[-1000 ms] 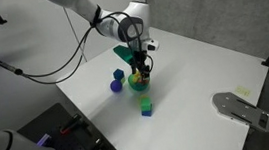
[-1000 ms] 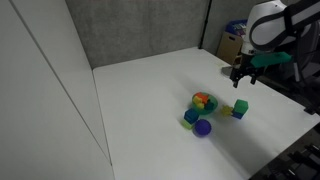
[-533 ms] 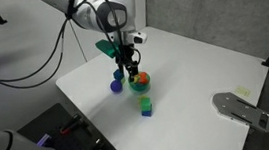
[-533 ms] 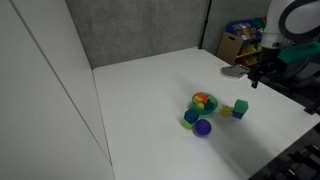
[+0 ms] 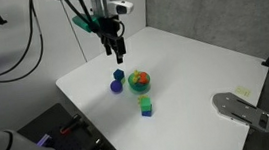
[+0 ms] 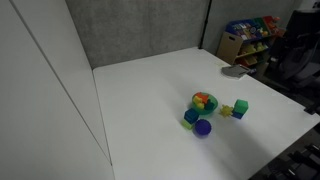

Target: Pick up the yellow duck toy and put it in the green bowl

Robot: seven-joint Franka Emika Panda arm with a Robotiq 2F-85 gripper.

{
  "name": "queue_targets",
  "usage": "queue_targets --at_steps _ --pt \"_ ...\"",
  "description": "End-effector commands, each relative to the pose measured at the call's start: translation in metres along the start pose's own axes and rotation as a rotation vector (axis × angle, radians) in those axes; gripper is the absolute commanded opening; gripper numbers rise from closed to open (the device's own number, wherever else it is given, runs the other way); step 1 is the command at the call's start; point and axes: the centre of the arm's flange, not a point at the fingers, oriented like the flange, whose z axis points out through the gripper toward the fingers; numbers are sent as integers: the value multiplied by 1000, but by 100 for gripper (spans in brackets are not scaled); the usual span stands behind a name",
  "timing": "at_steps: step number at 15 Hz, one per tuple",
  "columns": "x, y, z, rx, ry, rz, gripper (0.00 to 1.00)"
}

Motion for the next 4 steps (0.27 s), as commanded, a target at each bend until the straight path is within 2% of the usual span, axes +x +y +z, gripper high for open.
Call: queue_targets --at_steps 1,4 --pt "-2 2 -6 5 8 -2 100" --pt "-3 2 -7 4 9 -4 100"
